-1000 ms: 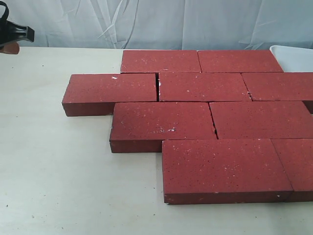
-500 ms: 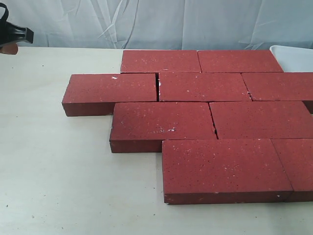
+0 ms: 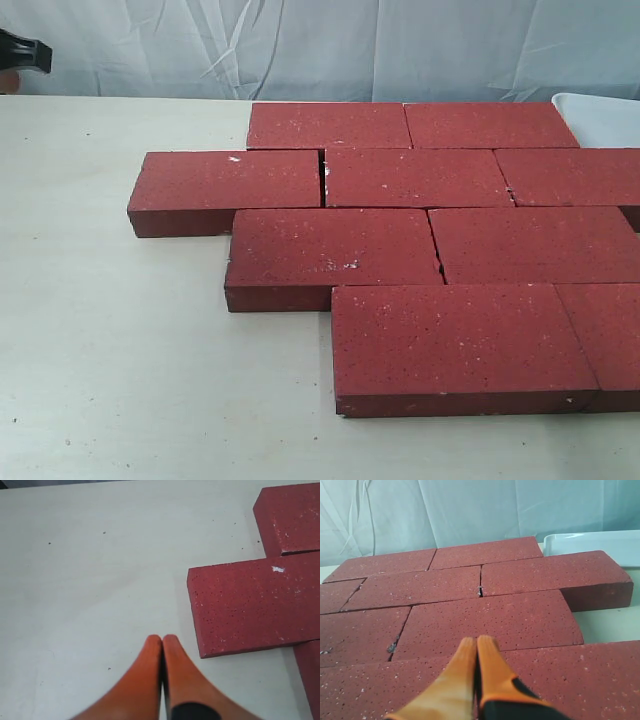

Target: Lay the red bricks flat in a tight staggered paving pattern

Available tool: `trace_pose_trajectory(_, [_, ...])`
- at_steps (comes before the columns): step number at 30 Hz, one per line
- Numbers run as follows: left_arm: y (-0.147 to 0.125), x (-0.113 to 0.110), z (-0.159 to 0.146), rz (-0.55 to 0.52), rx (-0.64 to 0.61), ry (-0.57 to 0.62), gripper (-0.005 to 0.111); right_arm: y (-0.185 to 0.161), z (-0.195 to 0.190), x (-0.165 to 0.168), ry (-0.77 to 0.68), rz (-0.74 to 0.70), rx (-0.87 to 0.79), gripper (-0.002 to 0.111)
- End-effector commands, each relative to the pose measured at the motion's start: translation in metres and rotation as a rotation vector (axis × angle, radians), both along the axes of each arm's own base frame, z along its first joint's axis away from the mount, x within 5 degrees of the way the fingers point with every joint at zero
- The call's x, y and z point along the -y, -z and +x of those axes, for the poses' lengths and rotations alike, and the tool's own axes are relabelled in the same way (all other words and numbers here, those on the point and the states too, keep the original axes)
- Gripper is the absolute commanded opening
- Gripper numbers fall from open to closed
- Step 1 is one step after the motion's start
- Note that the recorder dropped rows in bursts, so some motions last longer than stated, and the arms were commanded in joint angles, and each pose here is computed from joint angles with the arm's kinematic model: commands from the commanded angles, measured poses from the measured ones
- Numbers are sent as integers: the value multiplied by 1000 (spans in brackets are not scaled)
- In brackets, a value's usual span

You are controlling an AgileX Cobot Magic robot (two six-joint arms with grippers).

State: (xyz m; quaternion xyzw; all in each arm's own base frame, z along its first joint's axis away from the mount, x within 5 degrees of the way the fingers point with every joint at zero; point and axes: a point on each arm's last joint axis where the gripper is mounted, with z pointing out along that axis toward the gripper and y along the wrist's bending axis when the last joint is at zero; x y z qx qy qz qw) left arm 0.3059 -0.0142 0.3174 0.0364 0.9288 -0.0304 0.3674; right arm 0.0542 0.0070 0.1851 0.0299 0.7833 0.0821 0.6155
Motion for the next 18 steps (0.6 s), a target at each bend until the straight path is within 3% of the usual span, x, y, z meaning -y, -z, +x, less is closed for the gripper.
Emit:
trace_pose_trajectory(1, [-18, 1, -19, -1, 28, 9, 0, -1, 0, 0, 7, 1, 14, -1])
trace_pose_trajectory(10, [-50, -1, -57, 12, 133, 13, 0, -1, 0, 1, 7, -3, 14, -1])
trace_pose_trajectory(18, [-33, -10, -96, 11, 165, -28, 0, -1, 0, 1, 7, -3, 14, -1])
